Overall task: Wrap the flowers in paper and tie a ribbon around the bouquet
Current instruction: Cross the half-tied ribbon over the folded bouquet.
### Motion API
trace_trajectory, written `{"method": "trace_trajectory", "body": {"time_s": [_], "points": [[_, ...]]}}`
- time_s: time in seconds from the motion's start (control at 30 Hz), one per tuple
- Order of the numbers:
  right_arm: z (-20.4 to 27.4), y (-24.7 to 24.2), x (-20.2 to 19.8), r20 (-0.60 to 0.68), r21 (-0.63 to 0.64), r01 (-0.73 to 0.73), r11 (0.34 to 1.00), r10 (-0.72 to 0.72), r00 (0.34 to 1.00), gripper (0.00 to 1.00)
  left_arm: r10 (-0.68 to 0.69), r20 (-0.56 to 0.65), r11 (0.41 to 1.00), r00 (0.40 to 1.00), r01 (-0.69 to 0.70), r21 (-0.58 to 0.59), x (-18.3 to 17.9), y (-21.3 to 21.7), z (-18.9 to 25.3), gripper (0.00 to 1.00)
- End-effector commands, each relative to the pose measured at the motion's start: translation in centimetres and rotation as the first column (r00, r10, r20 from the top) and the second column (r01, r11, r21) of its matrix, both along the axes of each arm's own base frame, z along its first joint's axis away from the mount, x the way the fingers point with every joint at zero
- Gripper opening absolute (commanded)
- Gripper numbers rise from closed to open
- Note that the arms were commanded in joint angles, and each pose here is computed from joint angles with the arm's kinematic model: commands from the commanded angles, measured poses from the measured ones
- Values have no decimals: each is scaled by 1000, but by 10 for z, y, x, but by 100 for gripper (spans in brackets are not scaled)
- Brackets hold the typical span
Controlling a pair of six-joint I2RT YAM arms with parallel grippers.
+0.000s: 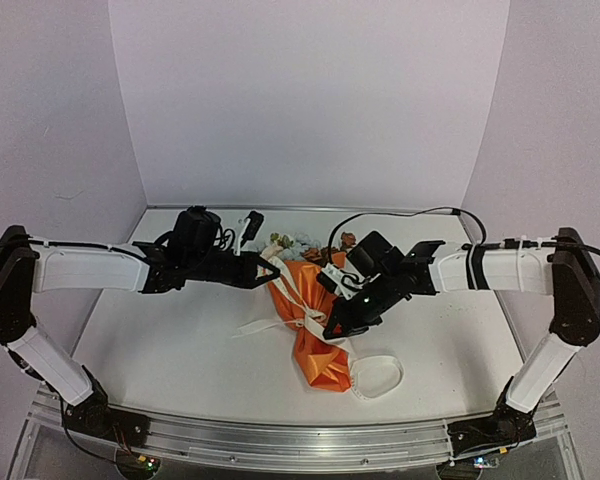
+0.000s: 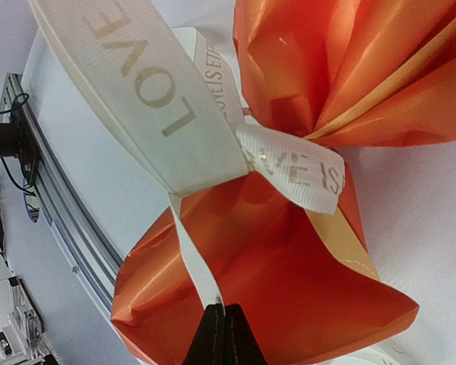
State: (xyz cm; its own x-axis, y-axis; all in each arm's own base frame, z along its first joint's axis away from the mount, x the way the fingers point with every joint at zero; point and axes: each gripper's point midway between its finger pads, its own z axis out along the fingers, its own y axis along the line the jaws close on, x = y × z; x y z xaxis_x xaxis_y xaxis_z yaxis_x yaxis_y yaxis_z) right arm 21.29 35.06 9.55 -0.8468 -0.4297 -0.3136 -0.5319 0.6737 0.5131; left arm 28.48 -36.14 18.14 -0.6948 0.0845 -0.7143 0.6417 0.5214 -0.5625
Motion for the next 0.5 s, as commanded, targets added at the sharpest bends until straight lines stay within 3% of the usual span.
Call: {"method": "trace_trajectory", "body": {"time_s": [0.0, 0.3, 0.47], "points": [[1, 1, 10, 6, -42, 49, 998, -49, 999, 0, 70, -16, 998, 997, -70, 6, -5, 20, 2, 0], [-6, 0, 25, 8, -115, 122, 986, -122, 993, 0, 179, -93, 983, 979, -175, 49, -19, 51, -25, 0], [-3, 8, 31, -8, -103, 167, 981, -169, 986, 0, 127, -99, 992, 987, -128, 6, -28, 47, -22, 0]]}}
